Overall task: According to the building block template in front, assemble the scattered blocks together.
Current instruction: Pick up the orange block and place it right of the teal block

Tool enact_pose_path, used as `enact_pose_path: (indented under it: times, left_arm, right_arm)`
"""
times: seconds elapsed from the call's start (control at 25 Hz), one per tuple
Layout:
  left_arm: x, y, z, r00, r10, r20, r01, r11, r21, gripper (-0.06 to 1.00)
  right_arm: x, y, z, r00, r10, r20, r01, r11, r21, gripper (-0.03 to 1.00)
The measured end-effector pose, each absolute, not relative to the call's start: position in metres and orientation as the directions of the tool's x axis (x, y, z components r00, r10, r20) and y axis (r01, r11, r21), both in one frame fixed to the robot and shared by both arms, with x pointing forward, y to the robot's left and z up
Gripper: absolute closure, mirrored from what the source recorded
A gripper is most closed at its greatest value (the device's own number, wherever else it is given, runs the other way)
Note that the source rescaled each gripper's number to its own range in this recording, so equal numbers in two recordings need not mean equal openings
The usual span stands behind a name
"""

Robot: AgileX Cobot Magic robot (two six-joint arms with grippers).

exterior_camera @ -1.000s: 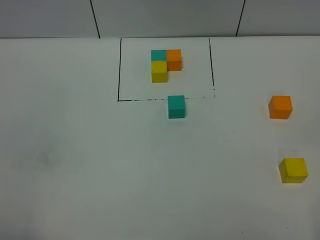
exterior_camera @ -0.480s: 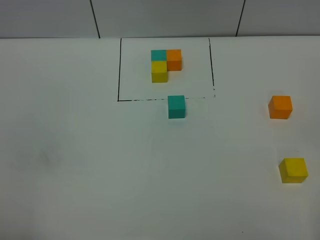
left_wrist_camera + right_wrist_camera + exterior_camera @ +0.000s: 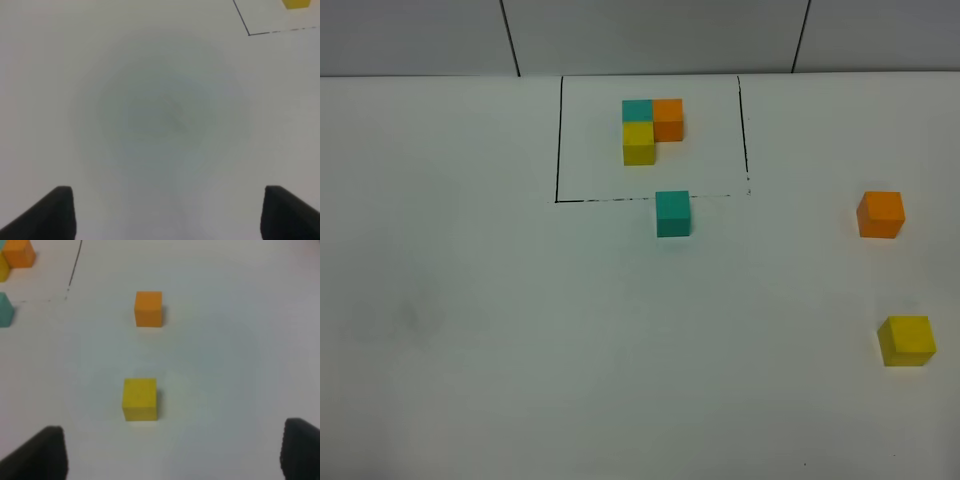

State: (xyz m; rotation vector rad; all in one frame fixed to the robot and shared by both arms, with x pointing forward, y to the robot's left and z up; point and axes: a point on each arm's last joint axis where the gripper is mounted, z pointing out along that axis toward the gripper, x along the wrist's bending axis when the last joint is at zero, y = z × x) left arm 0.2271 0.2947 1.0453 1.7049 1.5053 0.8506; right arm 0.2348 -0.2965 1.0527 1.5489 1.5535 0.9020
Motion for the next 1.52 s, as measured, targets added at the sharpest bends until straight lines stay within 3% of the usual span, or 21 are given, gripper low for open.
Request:
enact_pose_path:
  times: [1.0, 1.2, 1.52]
  left_arm:
    - [0.227, 0.295, 1.045, 0.11, 0.994, 0.026, 0.534, -0.081, 0.841, 0.12]
    - [0.227, 0.295, 1.045, 0.11, 0.994, 0.026, 0.534, -0.081, 0.841, 0.12]
    - [0.227, 0.295, 1.045, 0.11, 0.994, 0.026, 0.534, -0.081, 0.841, 0.12]
  right_arm:
    - [0.235, -0.296, 1.053, 0.014, 1.0, -0.028, 0.47, 0.018, 0.882, 0.24]
    - [0.235, -0.296, 1.053, 0.046, 0.998, 0.035, 0.469, -0.052, 0.881, 0.24]
    - [0.271, -0.298, 1.072, 0.11, 0.988, 0.11, 0.611, -0.154, 0.777, 0.24]
